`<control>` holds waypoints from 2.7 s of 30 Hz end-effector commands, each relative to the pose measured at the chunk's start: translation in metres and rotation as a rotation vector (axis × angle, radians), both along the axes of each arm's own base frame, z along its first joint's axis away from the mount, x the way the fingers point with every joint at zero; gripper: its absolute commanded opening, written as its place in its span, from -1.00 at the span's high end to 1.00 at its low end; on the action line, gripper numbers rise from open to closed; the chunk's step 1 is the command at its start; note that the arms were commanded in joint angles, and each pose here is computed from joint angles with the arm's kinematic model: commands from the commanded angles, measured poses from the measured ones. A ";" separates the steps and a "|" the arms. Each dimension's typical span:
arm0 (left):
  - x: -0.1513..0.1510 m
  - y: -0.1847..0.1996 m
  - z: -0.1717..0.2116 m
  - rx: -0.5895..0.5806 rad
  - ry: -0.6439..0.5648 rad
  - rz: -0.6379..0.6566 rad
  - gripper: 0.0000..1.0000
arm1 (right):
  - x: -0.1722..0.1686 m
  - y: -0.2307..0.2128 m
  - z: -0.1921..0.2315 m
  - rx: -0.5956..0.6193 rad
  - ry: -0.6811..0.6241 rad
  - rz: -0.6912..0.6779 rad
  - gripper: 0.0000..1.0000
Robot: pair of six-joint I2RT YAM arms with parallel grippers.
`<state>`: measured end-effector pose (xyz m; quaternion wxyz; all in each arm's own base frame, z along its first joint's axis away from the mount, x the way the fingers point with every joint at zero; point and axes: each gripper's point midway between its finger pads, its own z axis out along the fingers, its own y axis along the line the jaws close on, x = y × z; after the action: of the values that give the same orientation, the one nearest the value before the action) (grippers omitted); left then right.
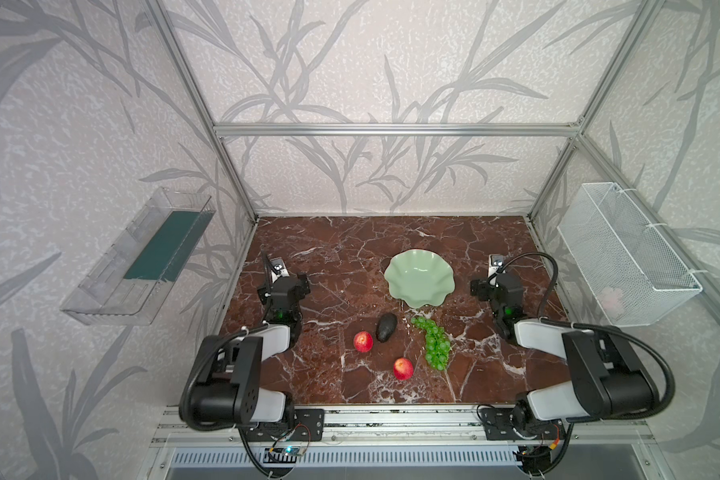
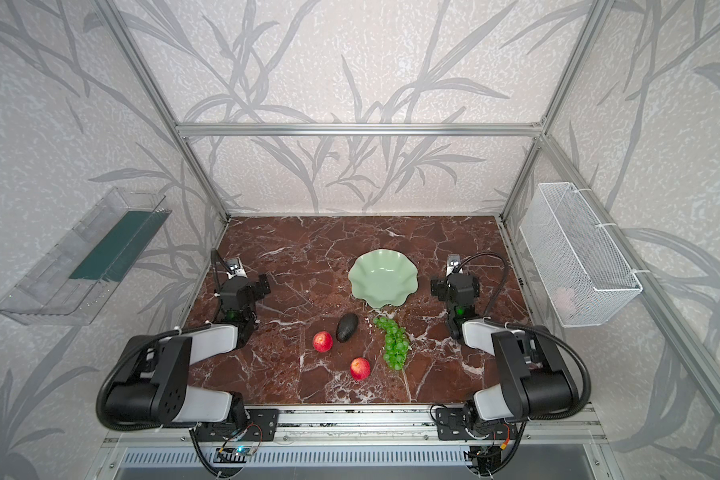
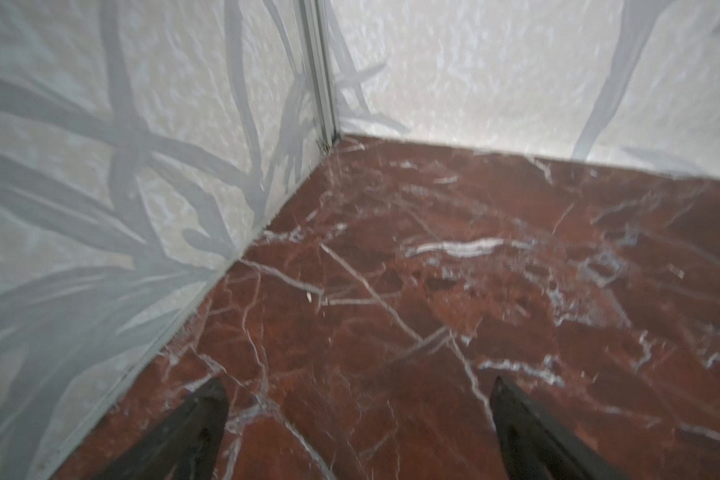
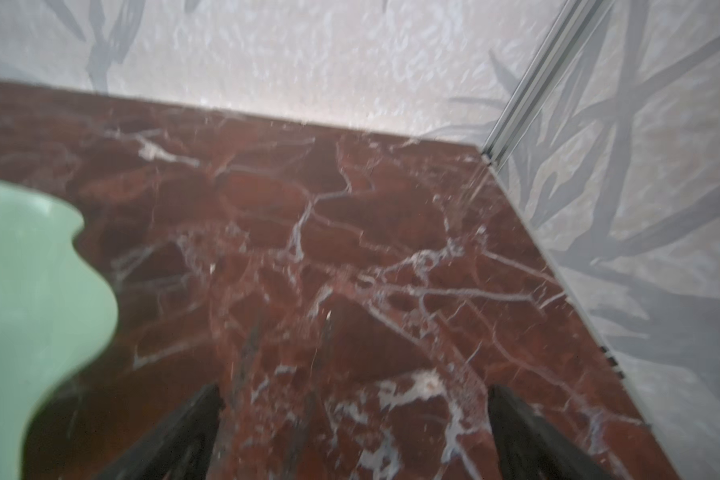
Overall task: Place and organize the fake fruits in the fruit bowl
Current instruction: 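Raise both grippers from rest and move them toward the table center, then lower the left gripper onto the dark avocado and close on it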
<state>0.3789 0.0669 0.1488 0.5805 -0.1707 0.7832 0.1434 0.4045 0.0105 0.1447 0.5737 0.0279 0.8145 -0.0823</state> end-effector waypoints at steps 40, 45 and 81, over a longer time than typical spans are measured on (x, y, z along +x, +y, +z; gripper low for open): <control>-0.109 -0.324 -0.028 -0.279 0.806 -0.851 -0.71 | -0.022 0.102 0.054 0.493 0.275 0.408 -0.98; -0.115 -0.335 -0.051 -0.263 0.889 -0.857 -0.68 | -0.024 0.099 0.060 0.479 0.257 0.405 -0.98; -0.114 -0.338 -0.004 -0.232 0.839 -0.902 0.10 | -0.018 0.099 0.050 0.501 0.270 0.385 -0.98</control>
<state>0.2638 -0.2732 0.1165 0.1793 0.1726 0.9573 -0.1472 0.3847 0.1074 0.1950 0.4383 0.0011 0.8710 0.2218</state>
